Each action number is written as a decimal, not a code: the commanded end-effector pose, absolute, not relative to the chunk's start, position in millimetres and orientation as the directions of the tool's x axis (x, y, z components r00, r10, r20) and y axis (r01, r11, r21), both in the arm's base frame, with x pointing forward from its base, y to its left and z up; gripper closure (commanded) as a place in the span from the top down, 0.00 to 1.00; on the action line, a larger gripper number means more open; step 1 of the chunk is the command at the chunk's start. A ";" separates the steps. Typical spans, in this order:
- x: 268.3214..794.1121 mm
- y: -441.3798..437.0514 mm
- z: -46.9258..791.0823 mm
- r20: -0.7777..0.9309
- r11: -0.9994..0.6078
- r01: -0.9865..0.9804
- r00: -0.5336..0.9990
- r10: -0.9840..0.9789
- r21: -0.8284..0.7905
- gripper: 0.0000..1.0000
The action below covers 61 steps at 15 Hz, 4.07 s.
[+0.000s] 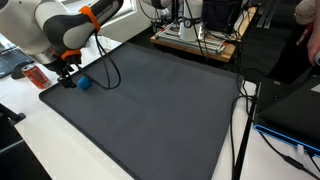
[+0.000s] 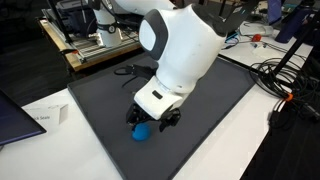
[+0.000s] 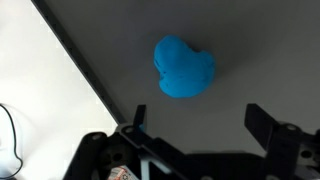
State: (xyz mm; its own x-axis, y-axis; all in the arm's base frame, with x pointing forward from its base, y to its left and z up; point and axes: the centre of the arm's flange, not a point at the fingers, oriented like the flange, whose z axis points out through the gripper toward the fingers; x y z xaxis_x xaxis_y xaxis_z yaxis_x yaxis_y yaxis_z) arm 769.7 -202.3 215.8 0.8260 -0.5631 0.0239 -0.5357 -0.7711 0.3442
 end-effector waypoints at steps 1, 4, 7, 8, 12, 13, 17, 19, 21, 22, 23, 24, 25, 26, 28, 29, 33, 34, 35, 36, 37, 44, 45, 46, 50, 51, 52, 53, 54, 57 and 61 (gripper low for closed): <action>816.7 -210.5 202.6 0.031 -0.756 -0.525 0.828 -0.560 0.389 1.00; 812.2 -212.2 189.4 0.006 -0.759 -0.518 0.828 -0.561 0.395 1.00; 809.0 -211.5 177.1 -0.008 -0.761 -0.512 0.828 -0.561 0.400 1.00; 807.9 -211.1 172.8 -0.010 -0.759 -0.509 0.828 -0.560 0.406 1.00; 804.3 -210.1 159.1 -0.025 -0.756 -0.492 0.831 -0.556 0.432 1.00; 803.3 -210.1 156.1 -0.027 -0.752 -0.487 0.831 -0.555 0.444 1.00; 798.8 -210.1 146.1 -0.059 -0.747 -0.470 0.828 -0.558 0.469 0.90; 797.0 -210.5 143.9 -0.064 -0.741 -0.470 0.823 -0.564 0.479 0.68; 796.3 -210.3 143.6 -0.065 -0.739 -0.470 0.822 -0.565 0.483 0.53; 796.2 -210.0 143.7 -0.063 -0.738 -0.470 0.823 -0.565 0.484 0.44; 796.4 -209.3 144.2 -0.063 -0.739 -0.469 0.824 -0.563 0.483 0.38; 796.3 -208.8 144.7 -0.061 -0.740 -0.470 0.824 -0.563 0.482 0.34; 796.0 -208.5 145.1 -0.061 -0.739 -0.470 0.824 -0.564 0.482 0.27; 795.1 -208.6 146.4 -0.060 -0.741 -0.471 0.824 -0.563 0.478 0.22; 791.7 -209.8 149.9 -0.052 -0.748 -0.474 0.829 -0.557 0.464 0.11; 787.9 -210.6 152.4 -0.047 -0.753 -0.478 0.830 -0.556 0.453 0.06; 775.1 -214.4 160.1 -0.020 -0.756 -0.490 0.833 -0.552 0.433 0.00; 770.6 -213.9 164.5 -0.004 -0.757 -0.495 0.836 -0.549 0.427 0.00; 768.1 -213.4 168.0 0.013 -0.758 -0.499 0.838 -0.545 0.420 0.00; 764.3 -211.8 172.8 0.023 -0.766 -0.503 0.841 -0.540 0.400 0.00; 760.7 -210.1 177.4 0.042 -0.767 -0.506 0.844 -0.535 0.395 0.00; 736.4 -192.9 218.8 0.120 -0.797 -0.517 0.854 -0.507 0.313 0.00; 732.9 -188.5 225.6 0.133 -0.804 -0.513 0.857 -0.498 0.300 0.00; 727.7 -182.7 232.0 0.145 -0.813 -0.509 0.860 -0.489 0.283 0.00; 723.9 -160.7 250.1 0.174 -0.865 -0.458 0.887 -0.429 0.206 0.00; 726.0 -155.9 253.4 0.177 -0.875 -0.445 0.893 -0.415 0.191 0.00; 728.0 -151.0 256.3 0.179 -0.884 -0.430 0.899 -0.400 0.186 0.00; 729.7 -145.9 258.8 0.175 -0.896 -0.409 0.908 -0.381 0.174 0.00; 731.1 -141.3 260.8 0.176 -0.907 -0.390 0.915 -0.362 0.161 0.00; 734.9 -128.8 266.2 0.172 -0.945 -0.306 0.943 -0.284 0.119 0.00; 813.1 -133.3 263.6 0.190 -0.931 -0.356 0.922 -0.336 0.080 0.00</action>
State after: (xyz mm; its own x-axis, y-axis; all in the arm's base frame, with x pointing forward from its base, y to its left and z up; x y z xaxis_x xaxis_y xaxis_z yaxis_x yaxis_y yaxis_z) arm 813.1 -133.2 263.7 0.9224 -0.3362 0.1904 -0.3557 -0.9312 0.0790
